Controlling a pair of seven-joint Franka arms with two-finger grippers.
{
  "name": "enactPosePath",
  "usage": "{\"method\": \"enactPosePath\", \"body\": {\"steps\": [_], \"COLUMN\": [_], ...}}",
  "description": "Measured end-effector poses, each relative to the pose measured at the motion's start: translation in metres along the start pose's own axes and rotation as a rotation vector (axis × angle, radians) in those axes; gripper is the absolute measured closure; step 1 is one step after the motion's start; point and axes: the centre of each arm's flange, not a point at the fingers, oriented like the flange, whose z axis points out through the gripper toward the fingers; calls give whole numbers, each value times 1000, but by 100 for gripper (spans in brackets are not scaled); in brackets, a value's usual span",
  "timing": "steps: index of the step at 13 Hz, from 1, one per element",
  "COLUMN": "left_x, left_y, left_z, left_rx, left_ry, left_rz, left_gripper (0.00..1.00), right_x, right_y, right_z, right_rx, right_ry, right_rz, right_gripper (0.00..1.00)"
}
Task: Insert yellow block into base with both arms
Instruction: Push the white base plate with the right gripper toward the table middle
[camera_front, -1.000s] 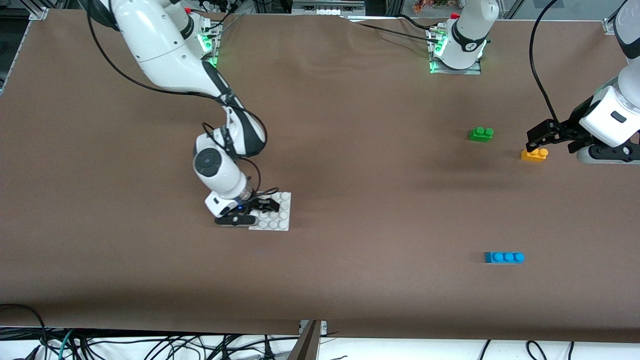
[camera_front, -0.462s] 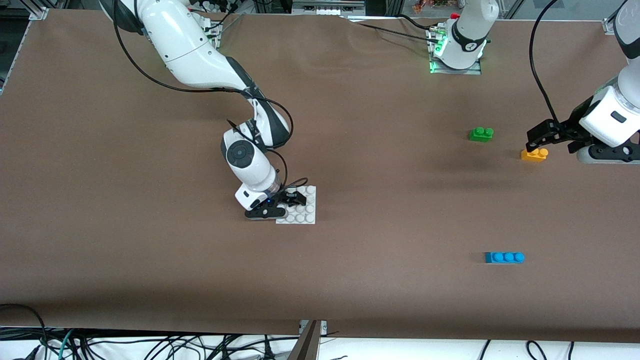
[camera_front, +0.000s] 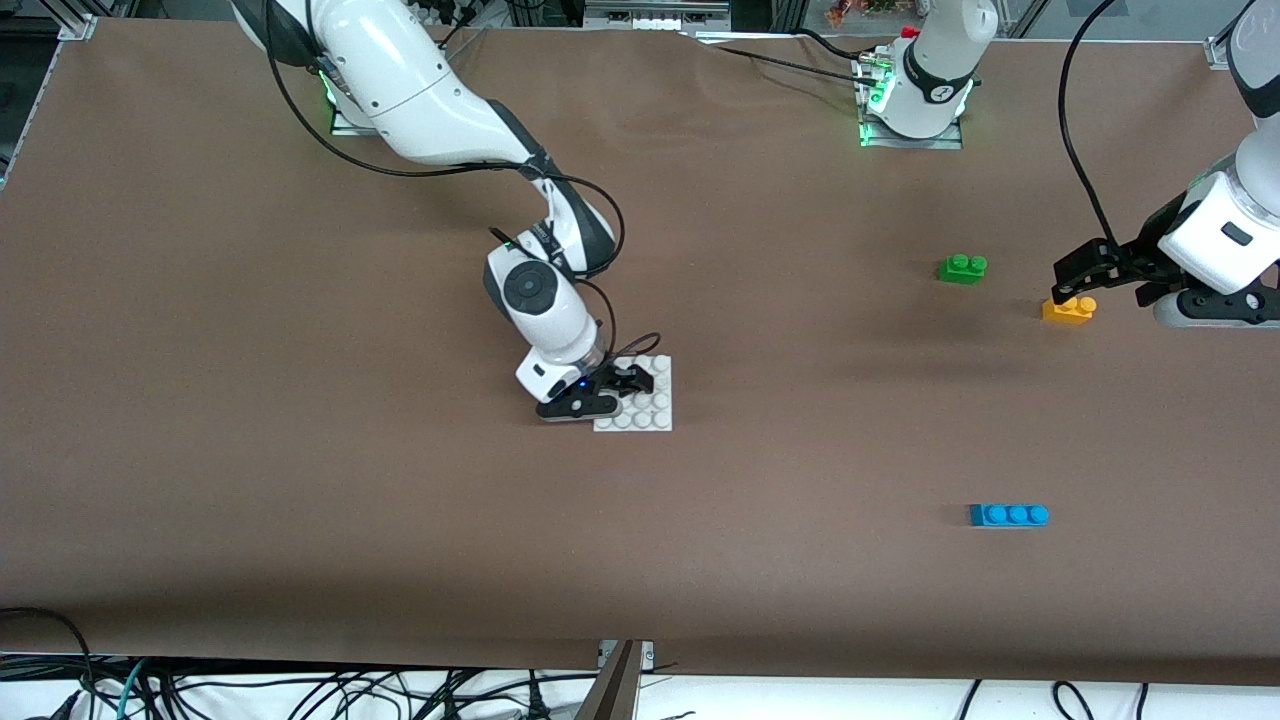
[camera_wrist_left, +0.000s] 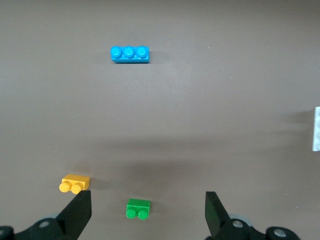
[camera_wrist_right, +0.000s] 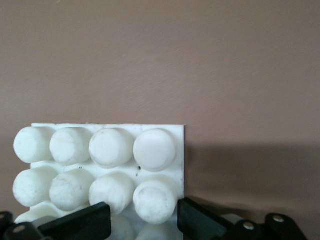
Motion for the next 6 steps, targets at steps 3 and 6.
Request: {"method": "enactPosePath", "body": {"steps": [3,6], "left_x": [0,0], "left_y": [0,0], "left_z": [0,0], "left_rx": [0,0], "left_ry": [0,0], "left_rz": [0,0], "left_gripper": [0,0], "right_x": [-14,-24], "right_y": [-33,-57], "right_z": [6,9], "right_rx": [13,24], "right_ry": [12,21], "right_rz": [18,48], "right_gripper": [34,34]}}
